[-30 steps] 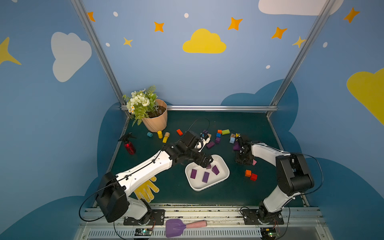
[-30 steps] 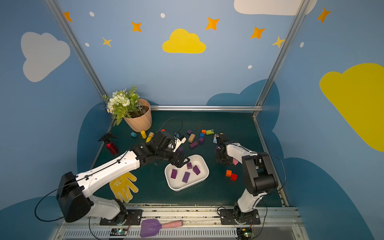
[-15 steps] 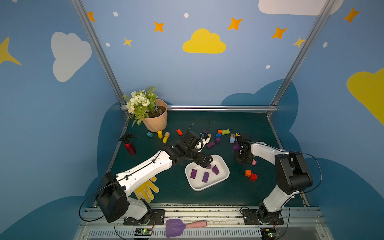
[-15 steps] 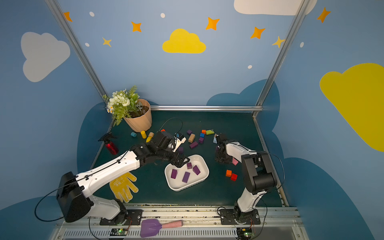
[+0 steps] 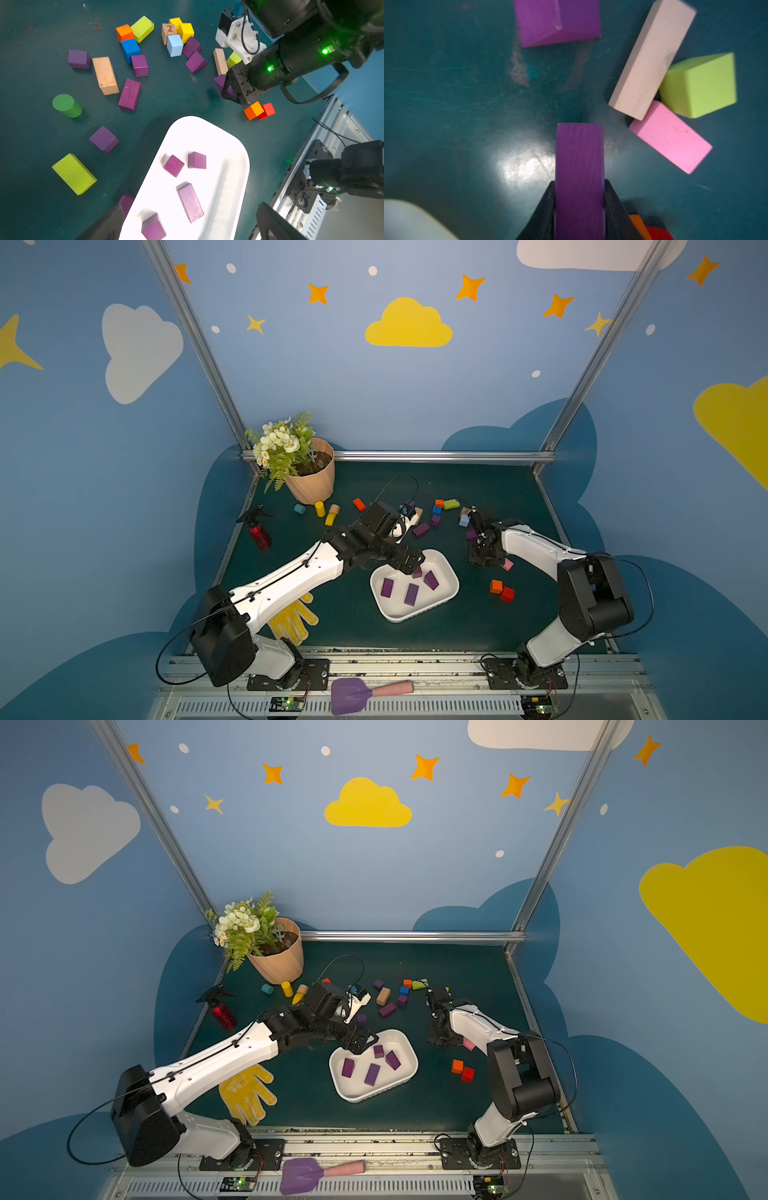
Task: Pick purple bricks into the storage bin
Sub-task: Pick up the building block from the center of the board, then place the building block in the storage box.
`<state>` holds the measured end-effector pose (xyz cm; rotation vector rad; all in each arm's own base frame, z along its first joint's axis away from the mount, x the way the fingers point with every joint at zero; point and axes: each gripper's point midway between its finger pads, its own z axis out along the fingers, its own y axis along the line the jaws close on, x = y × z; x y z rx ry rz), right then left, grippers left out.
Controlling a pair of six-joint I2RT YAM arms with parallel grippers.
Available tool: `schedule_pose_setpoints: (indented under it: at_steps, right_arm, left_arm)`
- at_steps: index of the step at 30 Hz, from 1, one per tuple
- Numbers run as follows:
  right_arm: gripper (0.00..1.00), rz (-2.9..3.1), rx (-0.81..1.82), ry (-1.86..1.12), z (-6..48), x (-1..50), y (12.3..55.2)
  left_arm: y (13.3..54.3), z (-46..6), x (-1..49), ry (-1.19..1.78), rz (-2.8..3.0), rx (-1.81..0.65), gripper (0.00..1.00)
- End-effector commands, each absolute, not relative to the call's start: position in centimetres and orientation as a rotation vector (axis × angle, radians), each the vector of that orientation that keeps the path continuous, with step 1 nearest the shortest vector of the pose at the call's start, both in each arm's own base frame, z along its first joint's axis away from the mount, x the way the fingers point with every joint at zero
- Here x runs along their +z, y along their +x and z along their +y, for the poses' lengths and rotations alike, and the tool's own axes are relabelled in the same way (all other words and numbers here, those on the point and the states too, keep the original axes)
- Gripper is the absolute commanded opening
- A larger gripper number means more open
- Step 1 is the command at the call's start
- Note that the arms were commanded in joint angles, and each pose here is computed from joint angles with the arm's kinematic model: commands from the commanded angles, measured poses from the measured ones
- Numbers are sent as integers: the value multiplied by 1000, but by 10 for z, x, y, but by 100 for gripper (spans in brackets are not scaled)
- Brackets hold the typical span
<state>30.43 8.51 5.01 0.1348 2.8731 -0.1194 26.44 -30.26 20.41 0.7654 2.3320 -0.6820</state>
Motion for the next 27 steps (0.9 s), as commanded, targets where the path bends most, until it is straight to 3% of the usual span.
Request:
schedule_pose_setpoints:
  at_steps: [1,27]
  right_arm:
    - [26,2833,-127,133,88,73,303]
    - [27,2635,121,-109,159,150,272]
  left_arm:
    - [268,-296,215,714,2313,-682,100]
    - [307,-256,231,402,2300,-664,100]
